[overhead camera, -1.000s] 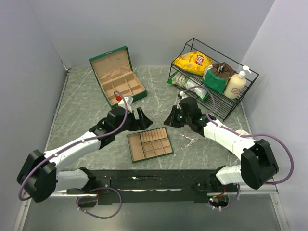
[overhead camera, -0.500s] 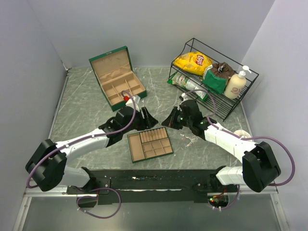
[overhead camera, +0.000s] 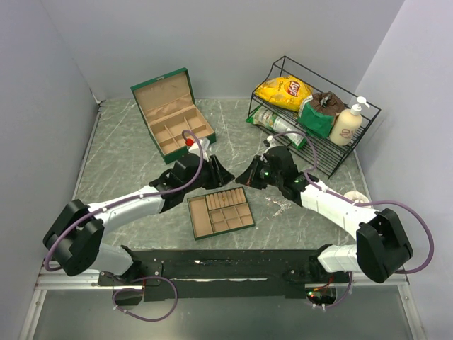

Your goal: Organize the mixed jewelry

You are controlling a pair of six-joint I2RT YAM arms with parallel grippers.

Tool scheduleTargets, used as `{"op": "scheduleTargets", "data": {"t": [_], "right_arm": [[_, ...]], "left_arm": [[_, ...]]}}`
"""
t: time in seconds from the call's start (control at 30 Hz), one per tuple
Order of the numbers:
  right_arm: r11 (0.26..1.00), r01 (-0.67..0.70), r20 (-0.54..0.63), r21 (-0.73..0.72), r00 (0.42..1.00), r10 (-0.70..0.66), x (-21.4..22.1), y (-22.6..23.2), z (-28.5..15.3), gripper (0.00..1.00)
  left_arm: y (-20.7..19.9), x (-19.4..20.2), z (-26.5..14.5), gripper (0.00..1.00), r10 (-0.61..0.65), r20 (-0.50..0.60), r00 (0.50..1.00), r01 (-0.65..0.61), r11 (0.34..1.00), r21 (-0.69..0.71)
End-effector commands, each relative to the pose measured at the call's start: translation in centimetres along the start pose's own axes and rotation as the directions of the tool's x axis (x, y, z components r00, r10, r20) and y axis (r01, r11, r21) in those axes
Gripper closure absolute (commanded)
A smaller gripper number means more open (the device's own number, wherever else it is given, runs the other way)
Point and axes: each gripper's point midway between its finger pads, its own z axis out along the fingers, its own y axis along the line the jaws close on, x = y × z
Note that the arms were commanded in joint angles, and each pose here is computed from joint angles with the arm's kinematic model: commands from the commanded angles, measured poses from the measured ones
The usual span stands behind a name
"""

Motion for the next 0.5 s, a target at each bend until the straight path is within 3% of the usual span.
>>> {"op": "scheduleTargets", "data": {"t": [0.0, 0.17, 0.47], "right_arm": [[0.998, 0.006, 0.031, -0.059, 1.0, -0.004, -0.43, 1.5, -0.79, 1.0], [0.996, 0.005, 0.048, -0.084, 0.999, -0.001, -0.77, 1.96, -0.72, 1.0], [0.995, -0.002, 0.047, -0.098, 0.999, 0.007, -0.69, 2.11, -0.65, 1.0]], "left_arm": [[-2.73, -1.69, 0.06, 0.57, -0.006, 0.04, 0.999, 0.003, 0.997, 0.081], [-2.67, -1.63, 0.16, 0.66, -0.01, 0.039, 0.999, 0.006, 0.997, 0.08], [-2.68, -0.96, 0.37, 0.64, -0.009, 0.012, 1.0, 0.008, 0.996, 0.085]]}}
